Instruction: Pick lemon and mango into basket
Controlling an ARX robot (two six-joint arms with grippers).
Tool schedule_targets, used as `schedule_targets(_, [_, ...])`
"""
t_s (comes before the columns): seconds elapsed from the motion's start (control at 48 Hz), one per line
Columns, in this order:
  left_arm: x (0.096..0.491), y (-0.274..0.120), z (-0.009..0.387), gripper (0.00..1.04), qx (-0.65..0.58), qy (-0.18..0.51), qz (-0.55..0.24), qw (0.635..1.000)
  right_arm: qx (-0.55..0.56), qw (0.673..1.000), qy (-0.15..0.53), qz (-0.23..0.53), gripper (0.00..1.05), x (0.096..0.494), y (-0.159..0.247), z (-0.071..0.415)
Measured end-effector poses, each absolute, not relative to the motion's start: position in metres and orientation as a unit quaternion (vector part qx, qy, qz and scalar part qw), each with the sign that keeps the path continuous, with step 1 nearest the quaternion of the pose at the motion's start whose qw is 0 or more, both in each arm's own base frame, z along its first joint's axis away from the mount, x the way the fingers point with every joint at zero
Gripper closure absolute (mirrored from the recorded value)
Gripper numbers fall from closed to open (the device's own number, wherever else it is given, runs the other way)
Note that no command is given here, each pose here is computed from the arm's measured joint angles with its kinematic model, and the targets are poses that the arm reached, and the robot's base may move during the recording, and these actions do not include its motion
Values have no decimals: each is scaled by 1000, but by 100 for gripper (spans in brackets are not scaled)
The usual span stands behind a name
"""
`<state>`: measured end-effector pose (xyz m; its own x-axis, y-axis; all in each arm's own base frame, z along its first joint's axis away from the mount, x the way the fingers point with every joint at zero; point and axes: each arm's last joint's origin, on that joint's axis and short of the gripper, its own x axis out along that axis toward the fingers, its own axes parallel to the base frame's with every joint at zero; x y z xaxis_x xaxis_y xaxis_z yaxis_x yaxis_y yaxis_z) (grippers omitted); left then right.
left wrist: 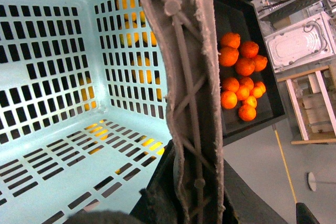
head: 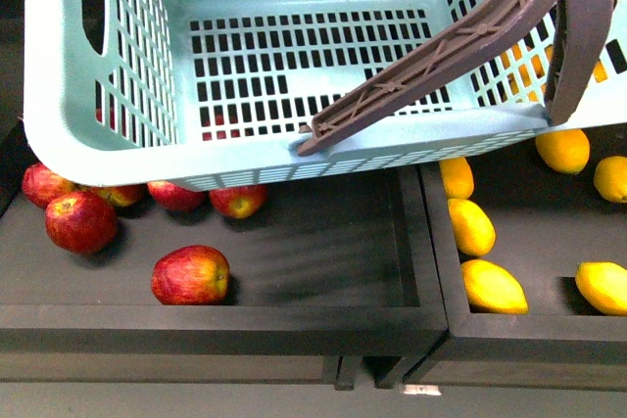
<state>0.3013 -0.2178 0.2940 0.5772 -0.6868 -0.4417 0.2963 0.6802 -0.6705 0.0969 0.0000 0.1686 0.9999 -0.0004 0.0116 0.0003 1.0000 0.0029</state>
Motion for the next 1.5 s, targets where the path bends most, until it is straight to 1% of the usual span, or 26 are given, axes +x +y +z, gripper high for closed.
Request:
schedule_targets(0.25, [301, -218, 294, 98, -274, 356, -290, 845, 3, 1000, -5, -2, 9, 97, 0, 169])
schedule_targets(0.271, [302, -217, 294, 98, -274, 355, -289, 846, 13, 1000, 5, -13, 9, 97, 0, 168])
schedule_targets(0.291, [302, -217, 294, 98, -274, 355, -288, 846, 43, 996, 43, -60, 9, 98, -1, 167])
schedule_targets(0.312, [302, -217, 293, 98, -273, 355, -288, 846, 63, 992, 60, -90, 9, 100, -3, 168])
schedule_targets(0.354, [302, -217, 293, 98, -274, 354, -285, 848, 121, 978, 78, -151, 9, 109, -13, 170])
schedule_targets(0.396, [302, -217, 293, 98, -273, 354, -285, 848, 146, 971, 75, -174, 9, 119, -23, 174])
schedule_targets(0.479, [302, -217, 293, 98, -274, 356, -288, 846, 160, 967, 62, -189, 9, 146, -48, 188])
schedule_targets(0.583, [302, -217, 293, 98, -274, 356, -290, 845, 121, 970, 70, -198, 9, 190, -74, 193])
schedule_targets(0.625, [302, -217, 293, 98, -274, 356, -290, 845, 113, 971, 76, -199, 9, 203, -80, 191])
schedule_targets(0.645, [302, -217, 293, 98, -274, 356, -290, 845, 106, 970, 85, -199, 9, 215, -86, 187])
schedule_targets(0.708, [302, -217, 293, 98, -274, 356, -289, 845, 96, 967, 130, -195, 9, 248, -100, 170])
schedule_targets(0.791, [302, -217, 293, 98, -274, 356, -288, 846, 85, 964, 169, -188, 9, 274, -108, 150])
schedule_targets(0.854, [302, -217, 293, 98, -274, 356, -288, 846, 68, 961, 208, -172, 9, 302, -112, 127])
schedule_targets(1.041, [302, -217, 293, 98, -274, 356, -288, 846, 31, 955, 267, -125, 9, 349, -107, 87])
schedule_targets(1.187, [302, -217, 293, 98, -274, 356, -289, 845, 1, 939, 333, -83, 9, 389, -99, 43])
schedule_targets(1.333, [302, -217, 293, 98, -274, 356, -288, 846, -7, 931, 360, -62, 9, 421, -97, 18])
schedule_targets(1.499, [302, -217, 293, 98, -274, 356, -288, 846, -9, 931, 361, -49, 9, 463, -98, 4])
